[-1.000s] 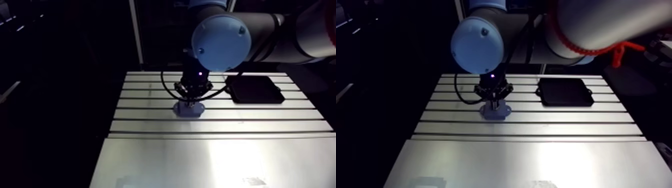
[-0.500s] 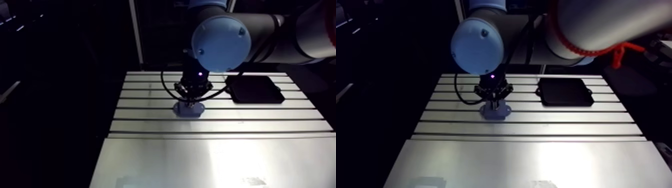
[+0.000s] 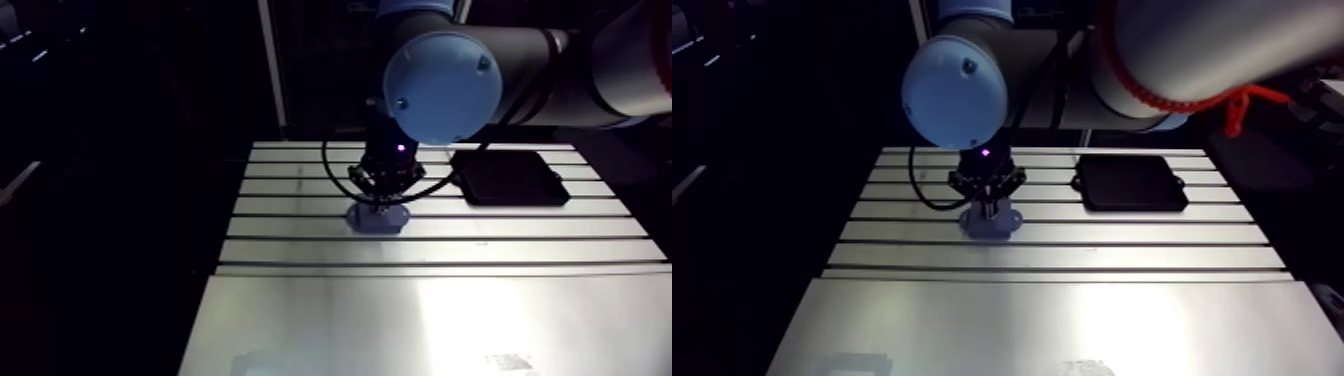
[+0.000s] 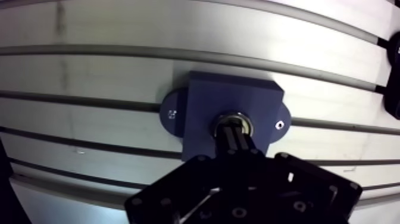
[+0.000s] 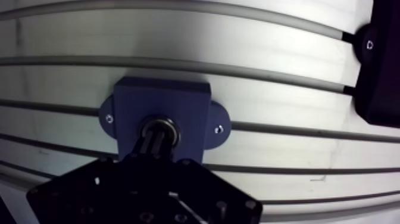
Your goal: Pick up the bearing and press it into the housing until flush.
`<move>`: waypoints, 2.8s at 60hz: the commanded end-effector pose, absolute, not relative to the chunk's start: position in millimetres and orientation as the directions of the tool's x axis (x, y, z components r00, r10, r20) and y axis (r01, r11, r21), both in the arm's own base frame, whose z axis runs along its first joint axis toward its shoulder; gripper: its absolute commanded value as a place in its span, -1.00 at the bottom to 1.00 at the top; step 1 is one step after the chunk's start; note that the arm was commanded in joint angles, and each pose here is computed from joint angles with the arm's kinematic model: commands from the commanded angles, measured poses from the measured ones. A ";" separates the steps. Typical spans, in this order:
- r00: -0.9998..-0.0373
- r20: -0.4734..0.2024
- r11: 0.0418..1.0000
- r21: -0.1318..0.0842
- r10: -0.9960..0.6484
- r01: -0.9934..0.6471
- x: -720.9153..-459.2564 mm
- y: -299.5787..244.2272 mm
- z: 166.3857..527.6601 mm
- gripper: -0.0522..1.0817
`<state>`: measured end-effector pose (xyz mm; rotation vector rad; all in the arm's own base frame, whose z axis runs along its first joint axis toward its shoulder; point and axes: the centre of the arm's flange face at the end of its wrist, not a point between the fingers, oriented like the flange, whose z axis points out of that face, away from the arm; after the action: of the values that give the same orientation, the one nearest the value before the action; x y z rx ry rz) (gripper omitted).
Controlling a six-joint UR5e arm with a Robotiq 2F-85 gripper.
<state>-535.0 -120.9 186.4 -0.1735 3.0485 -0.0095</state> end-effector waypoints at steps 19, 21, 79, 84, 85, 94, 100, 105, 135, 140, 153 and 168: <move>-0.989 -0.092 0.993 -0.012 -0.119 -0.118 -534.8 -121.8 184.1 0.99; -0.989 -0.092 0.993 -0.012 -0.119 -0.118 -534.8 -121.8 184.1 0.99; -0.988 -0.095 0.993 -0.011 -0.119 -0.118 -533.8 -121.6 182.3 0.99; -0.988 -0.095 0.993 -0.011 -0.120 -0.120 -533.8 -121.6 182.3 0.99; -0.988 -0.095 0.993 -0.013 -0.120 -0.120 -533.9 -121.8 182.3 0.99; -0.988 -0.095 0.993 -0.011 -0.120 -0.120 -533.9 -121.6 182.3 0.99; -0.988 -0.095 0.993 -0.011 -0.120 -0.120 -533.8 -121.6 182.3 0.99; -0.988 -0.095 0.993 -0.011 -0.120 -0.120 -533.8 -121.6 182.3 0.99; -0.989 -0.082 0.993 -0.011 -0.122 -0.121 -533.9 -122.6 192.8 0.99; -0.990 -0.076 0.993 -0.009 -0.122 -0.121 -532.9 -122.5 196.9 0.99; -0.991 -0.051 0.992 -0.007 -0.123 -0.123 -533.1 -123.3 210.7 0.99; -0.991 -0.054 0.992 -0.005 -0.124 -0.124 -533.4 -123.3 228.6 0.74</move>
<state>-532.8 -123.0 213.6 -0.1896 3.0793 -0.0039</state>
